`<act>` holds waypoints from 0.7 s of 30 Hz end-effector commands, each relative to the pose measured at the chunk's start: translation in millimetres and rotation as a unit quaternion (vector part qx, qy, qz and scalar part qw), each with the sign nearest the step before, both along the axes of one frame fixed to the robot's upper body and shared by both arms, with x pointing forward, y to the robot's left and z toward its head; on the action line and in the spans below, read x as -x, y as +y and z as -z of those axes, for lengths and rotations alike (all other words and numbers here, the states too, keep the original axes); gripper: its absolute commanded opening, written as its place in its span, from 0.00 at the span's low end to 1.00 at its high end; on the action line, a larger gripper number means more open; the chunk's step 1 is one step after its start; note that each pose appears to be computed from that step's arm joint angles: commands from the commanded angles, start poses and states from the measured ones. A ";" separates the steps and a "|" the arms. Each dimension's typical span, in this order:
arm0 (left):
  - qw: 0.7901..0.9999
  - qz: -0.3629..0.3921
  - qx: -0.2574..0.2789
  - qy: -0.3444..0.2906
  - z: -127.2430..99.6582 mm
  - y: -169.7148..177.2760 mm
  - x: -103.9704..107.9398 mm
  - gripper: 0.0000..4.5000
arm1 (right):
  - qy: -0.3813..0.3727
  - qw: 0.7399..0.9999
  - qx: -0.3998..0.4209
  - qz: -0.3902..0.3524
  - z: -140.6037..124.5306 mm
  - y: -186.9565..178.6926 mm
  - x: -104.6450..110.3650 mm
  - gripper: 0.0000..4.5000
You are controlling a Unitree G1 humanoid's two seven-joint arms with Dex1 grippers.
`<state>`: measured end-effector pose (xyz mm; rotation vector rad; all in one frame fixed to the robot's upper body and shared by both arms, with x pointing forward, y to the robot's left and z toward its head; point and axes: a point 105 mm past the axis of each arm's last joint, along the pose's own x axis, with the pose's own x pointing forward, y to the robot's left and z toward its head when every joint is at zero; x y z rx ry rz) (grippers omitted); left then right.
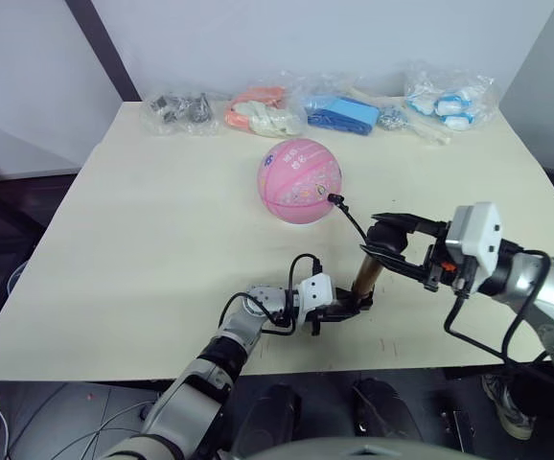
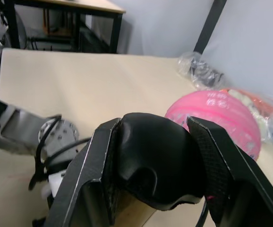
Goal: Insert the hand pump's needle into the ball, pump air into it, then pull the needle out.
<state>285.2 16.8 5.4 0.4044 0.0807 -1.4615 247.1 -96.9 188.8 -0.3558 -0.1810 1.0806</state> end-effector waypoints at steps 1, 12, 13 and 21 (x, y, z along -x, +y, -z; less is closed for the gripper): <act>1.000 0.013 -0.020 0.011 9.3 3.2 7.5 0.25 | 0.047 0.999 0.026 0.012 40.0 1.6 -3.5 0.40; 1.000 0.011 -0.023 0.018 8.1 3.5 4.9 0.25 | 0.035 0.999 0.010 0.022 38.0 0.9 -8.3 0.40; 0.999 0.009 -0.024 0.018 8.2 3.8 3.9 0.25 | 0.030 0.999 0.005 0.021 29.5 -0.3 -8.1 0.40; 0.999 0.009 -0.030 0.022 10.2 4.0 3.5 0.25 | -0.002 0.999 -0.032 -0.009 -34.6 -3.7 0.4 0.40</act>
